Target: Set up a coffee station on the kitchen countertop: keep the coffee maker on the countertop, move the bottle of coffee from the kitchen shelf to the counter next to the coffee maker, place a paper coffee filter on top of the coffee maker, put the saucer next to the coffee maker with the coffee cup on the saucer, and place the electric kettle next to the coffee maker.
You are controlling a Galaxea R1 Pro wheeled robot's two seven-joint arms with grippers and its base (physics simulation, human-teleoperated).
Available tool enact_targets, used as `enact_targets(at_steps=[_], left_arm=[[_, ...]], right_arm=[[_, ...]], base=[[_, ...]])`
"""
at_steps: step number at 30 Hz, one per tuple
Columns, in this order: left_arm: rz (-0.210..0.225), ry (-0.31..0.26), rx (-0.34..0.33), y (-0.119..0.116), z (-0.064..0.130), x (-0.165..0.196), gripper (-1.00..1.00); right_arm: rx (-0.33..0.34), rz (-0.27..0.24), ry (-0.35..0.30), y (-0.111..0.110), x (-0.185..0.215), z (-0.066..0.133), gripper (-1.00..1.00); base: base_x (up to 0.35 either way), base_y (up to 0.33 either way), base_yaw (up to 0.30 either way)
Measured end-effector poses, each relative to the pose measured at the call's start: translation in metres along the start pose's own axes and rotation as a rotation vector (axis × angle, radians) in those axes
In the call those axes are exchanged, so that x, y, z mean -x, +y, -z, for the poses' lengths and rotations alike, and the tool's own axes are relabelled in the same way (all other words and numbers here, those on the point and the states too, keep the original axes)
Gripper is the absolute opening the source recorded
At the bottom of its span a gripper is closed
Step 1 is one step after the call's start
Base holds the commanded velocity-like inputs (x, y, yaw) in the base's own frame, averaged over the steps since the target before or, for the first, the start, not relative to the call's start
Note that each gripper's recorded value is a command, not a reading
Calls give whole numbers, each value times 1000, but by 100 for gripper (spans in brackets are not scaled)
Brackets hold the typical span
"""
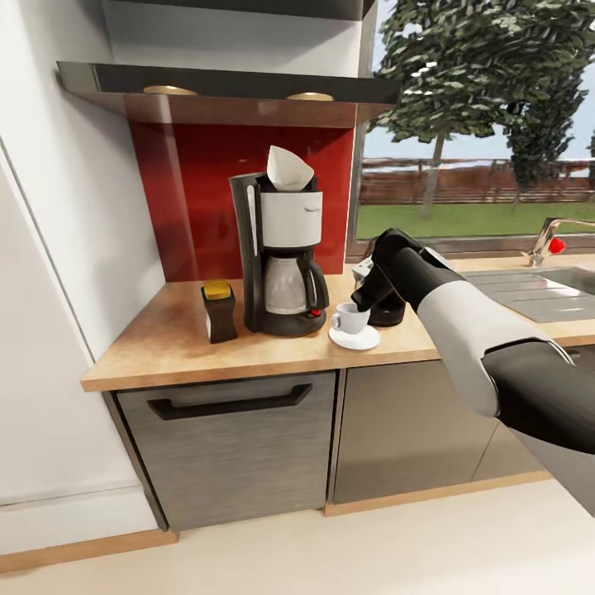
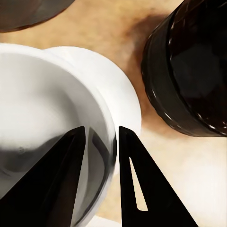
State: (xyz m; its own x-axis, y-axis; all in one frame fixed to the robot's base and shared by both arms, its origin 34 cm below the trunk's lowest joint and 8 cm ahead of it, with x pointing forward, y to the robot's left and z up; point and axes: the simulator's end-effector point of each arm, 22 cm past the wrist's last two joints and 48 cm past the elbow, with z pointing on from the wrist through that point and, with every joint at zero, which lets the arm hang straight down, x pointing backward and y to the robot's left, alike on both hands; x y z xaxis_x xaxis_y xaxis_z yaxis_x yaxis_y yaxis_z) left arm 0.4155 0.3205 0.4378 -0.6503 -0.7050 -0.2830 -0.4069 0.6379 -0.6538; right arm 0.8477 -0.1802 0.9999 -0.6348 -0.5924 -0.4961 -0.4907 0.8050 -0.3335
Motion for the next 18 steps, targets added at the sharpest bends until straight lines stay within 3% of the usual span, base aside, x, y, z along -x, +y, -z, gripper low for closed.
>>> enact_targets(at_steps=[15, 18], left_arm=[[0, 0, 0, 0, 0, 0, 100], [0, 0, 0, 0, 0, 0, 100]], right_arm=[[4, -4, -1, 0, -1, -1, -100], [35, -32, -13, 4, -2, -3, -100]], base=[[55, -21, 0], [12, -6, 0]])
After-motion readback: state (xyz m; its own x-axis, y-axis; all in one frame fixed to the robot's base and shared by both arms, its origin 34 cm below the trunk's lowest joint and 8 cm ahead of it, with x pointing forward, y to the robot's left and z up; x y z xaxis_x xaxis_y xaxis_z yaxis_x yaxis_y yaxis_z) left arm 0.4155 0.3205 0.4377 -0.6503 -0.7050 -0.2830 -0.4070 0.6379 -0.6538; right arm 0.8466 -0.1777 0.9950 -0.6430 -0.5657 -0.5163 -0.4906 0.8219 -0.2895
